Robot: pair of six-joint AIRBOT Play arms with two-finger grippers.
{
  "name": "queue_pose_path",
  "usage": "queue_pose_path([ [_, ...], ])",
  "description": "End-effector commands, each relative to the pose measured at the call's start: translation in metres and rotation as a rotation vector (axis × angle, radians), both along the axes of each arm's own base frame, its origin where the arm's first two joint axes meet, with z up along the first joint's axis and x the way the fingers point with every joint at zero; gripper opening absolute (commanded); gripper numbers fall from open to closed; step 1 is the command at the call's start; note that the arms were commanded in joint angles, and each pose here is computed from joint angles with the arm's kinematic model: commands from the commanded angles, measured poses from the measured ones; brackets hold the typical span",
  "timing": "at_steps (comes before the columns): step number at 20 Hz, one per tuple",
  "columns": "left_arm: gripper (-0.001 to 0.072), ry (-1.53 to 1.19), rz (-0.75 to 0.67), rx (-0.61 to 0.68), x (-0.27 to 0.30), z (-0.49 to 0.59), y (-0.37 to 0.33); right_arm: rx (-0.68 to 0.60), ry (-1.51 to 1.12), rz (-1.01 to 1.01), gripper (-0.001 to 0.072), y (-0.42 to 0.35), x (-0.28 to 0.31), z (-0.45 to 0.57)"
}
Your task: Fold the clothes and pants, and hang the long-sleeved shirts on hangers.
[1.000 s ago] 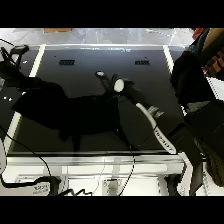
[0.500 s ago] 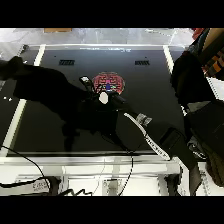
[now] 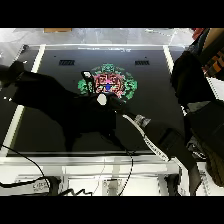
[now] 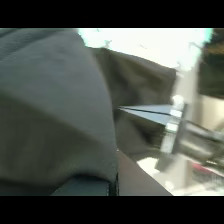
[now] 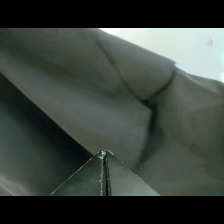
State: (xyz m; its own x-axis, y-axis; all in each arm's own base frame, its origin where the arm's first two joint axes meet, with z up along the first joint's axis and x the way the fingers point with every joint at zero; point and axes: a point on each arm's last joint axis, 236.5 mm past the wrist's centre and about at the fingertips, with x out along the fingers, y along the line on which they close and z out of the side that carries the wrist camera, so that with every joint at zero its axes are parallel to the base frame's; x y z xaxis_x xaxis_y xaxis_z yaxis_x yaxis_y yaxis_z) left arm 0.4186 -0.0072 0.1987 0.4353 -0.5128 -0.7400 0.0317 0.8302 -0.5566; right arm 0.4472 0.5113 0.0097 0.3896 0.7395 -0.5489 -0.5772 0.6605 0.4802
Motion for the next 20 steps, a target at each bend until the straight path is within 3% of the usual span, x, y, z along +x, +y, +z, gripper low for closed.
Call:
queue_pose_path([
  [1,0.0011,-0.032,-0.120,-0.147,-0.006,0.023,-0.051,0.040,-0.013,-0.006,0.0018,0.021,-0.011,0.003],
  [5,0.0011,-0.055,-0.187,-0.169,-0.007,0.028,-0.077,0.007,0.008,0.082,0.0019,0.053,-0.057,-0.019],
  [8,0.0011,-0.013,-0.170,-0.106,-0.002,0.008,-0.069,-0.138,-0.028,0.136,0.0020,0.032,-0.055,-0.038],
  [12,0.0011,0.096,-0.124,0.049,-0.013,-0.025,-0.031,-0.386,0.068,0.104,0.0020,-0.071,-0.010,-0.070],
  [17,0.0010,0.100,0.012,0.206,-0.023,-0.027,0.043,-0.477,0.226,-0.022,0.0020,-0.204,0.045,-0.078],
  [20,0.0010,0.109,0.048,0.223,-0.024,-0.030,0.059,-0.495,0.315,-0.077,0.0021,-0.258,0.055,-0.084],
])
